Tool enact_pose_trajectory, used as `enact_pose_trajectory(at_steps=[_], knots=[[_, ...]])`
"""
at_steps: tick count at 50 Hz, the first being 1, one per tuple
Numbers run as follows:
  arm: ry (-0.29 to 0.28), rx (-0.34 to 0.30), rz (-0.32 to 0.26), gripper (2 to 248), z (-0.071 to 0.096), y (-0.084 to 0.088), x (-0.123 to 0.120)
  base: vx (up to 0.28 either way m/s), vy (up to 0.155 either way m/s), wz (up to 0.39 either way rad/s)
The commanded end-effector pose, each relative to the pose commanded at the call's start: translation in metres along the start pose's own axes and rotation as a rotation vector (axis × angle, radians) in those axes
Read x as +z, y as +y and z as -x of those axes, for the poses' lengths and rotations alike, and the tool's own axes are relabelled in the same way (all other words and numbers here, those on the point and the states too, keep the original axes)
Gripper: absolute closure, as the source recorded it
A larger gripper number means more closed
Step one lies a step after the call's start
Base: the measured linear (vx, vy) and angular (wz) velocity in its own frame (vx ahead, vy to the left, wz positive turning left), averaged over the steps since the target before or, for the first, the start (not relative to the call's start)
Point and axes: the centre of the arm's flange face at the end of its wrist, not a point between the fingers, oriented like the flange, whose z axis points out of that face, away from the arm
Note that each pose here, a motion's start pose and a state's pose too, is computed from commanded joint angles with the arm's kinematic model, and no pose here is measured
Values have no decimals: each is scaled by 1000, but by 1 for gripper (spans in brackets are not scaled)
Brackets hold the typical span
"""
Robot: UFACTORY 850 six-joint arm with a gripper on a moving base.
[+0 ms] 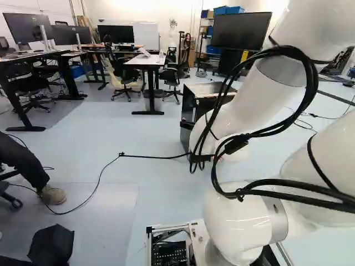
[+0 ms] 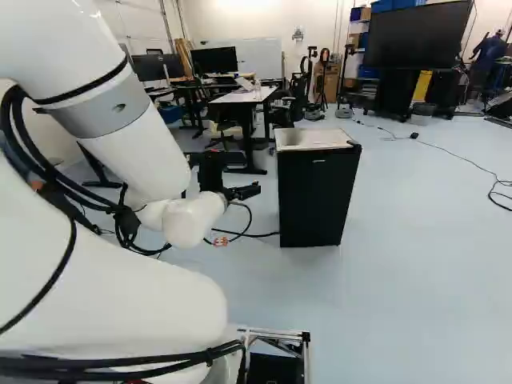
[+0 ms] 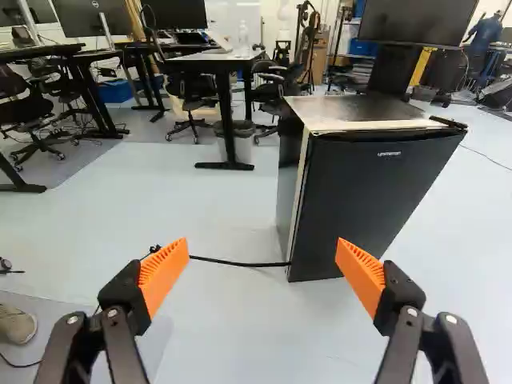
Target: Open the fridge door
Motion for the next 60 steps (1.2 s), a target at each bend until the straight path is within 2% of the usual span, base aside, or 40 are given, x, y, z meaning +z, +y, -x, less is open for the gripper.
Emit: enact_pose_trajectory(at_steps=[21, 60], knots=[[0, 0, 0, 3, 0, 0, 0, 21, -1, -2], [0, 0, 0, 3, 0, 0, 0, 79, 0, -5]])
